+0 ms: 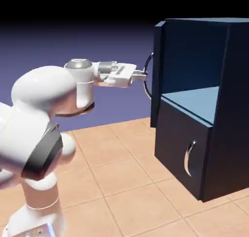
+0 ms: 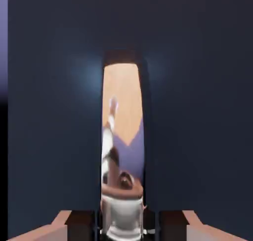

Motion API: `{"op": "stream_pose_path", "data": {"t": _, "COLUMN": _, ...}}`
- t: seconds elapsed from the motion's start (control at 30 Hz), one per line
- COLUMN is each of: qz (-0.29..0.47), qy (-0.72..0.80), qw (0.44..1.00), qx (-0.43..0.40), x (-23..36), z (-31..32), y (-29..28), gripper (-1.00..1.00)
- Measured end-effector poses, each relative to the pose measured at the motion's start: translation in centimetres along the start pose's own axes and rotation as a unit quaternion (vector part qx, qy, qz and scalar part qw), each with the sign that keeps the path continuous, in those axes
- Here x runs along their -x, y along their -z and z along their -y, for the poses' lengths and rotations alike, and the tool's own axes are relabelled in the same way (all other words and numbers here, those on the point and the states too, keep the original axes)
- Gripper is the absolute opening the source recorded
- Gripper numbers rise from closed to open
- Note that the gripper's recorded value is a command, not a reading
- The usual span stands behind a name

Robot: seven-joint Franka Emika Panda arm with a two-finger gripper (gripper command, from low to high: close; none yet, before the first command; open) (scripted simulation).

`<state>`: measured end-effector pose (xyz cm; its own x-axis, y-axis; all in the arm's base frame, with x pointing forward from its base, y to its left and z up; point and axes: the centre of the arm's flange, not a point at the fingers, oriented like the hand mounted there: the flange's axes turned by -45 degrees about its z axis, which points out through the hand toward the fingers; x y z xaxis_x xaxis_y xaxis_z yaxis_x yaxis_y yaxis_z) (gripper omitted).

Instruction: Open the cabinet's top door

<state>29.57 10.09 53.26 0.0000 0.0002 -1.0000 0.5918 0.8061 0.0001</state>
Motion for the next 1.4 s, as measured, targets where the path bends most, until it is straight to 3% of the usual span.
{"op": "stream_pose_path", "data": {"t": 0.8, "qz": 0.0, "qy": 0.0, "qw": 0.959, "qx": -0.284, "x": 0.0, "z": -12.9, "y": 14.7, "gripper": -1.0}}
{"op": "stream_pose_path", "data": {"t": 1.27, "qz": 0.002, "qy": -0.002, "qw": 0.918, "qx": -0.397, "x": 0.0, "z": -20.4, "y": 18.4, "gripper": -1.0}}
{"op": "stream_pose_path", "data": {"t": 1.4, "qz": 0.006, "qy": -0.007, "qw": 0.919, "qx": -0.395, "x": 0.1, "z": -20.6, "y": 19.2, "gripper": -1.0}}
